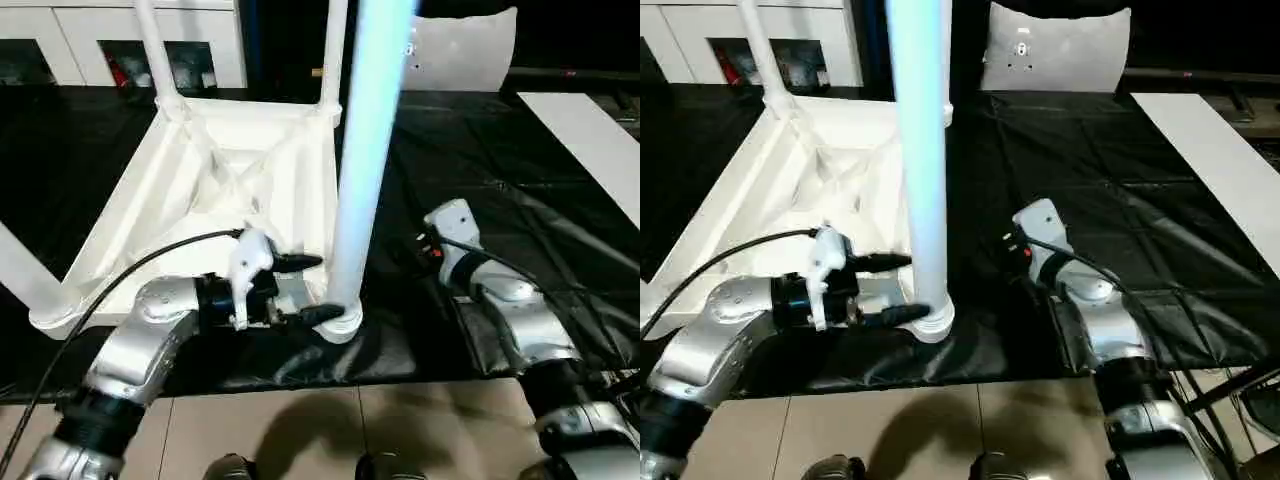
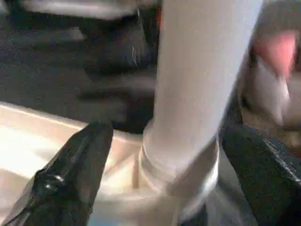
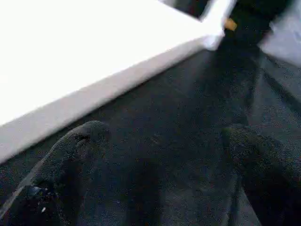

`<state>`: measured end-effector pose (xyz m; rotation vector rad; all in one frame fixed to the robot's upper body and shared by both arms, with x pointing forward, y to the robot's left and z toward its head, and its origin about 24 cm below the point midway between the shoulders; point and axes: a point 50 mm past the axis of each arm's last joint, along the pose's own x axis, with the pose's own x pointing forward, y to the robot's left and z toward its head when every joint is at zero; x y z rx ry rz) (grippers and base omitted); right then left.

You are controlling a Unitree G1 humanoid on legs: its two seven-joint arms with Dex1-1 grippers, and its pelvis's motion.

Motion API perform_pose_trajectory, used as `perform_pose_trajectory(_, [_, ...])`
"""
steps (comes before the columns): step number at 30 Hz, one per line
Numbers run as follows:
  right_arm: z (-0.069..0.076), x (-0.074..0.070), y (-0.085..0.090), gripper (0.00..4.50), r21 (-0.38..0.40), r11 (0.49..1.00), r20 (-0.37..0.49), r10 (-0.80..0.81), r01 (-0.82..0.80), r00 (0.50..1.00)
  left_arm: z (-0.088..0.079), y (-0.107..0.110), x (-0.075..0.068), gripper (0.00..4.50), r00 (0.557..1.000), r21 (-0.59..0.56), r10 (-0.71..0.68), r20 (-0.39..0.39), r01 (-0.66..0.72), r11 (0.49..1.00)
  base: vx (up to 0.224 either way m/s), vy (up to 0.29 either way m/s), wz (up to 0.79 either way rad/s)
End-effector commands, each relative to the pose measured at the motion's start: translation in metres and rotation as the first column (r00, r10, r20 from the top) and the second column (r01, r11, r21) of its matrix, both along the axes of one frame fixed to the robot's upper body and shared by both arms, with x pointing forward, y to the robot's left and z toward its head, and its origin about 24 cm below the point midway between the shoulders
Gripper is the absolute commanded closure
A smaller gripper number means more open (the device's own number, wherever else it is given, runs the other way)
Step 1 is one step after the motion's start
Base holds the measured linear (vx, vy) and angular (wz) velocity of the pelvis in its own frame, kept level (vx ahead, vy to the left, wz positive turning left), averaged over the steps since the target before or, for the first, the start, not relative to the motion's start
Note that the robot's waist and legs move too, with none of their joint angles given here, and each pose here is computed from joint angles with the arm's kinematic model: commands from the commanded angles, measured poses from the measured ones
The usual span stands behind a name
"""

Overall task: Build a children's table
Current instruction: Rotate table base

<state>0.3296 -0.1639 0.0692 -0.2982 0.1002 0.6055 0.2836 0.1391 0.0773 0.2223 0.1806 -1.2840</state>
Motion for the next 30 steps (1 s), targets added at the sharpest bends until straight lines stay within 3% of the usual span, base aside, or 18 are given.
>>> perform_pose_trajectory(1, [0.008,-0.014,-0.007,0.00,0.002,0.993,-0.015,0.120,-0.120,0.993,-0.002,0.008,0.005,0.71,0.997,0.122,-0.082,0.013,0.079,0.989,0.000,0.000,0.00])
perform_pose_trajectory(6, [0.015,-0.033,-0.012,0.00,-0.015,0.967,-0.043,0.253,-0.254,0.966,-0.006,0.014,0.013,1.08,0.990,0.232,-0.139,-0.009,0.137,0.963,0.000,0.000,0.00])
perform_pose_trajectory(14, [0.018,-0.065,-0.016,0.00,-0.028,0.912,-0.120,0.402,-0.408,0.908,-0.008,0.016,0.020,1.86,0.977,0.286,-0.207,-0.057,0.214,0.934,0.000,0.000,0.00])
perform_pose_trajectory(21, [0.020,-0.075,-0.014,0.00,-0.017,0.894,-0.154,0.440,-0.448,0.884,-0.011,0.020,0.022,2.40,0.975,0.315,-0.209,-0.073,0.221,0.923,0.000,0.000,0.00])
perform_pose_trajectory(30, [0.019,-0.078,-0.009,0.00,-0.004,0.886,-0.164,0.457,-0.464,0.874,-0.012,0.023,0.020,3.13,0.971,0.316,-0.219,-0.097,0.239,0.918,0.000,0.000,0.00])
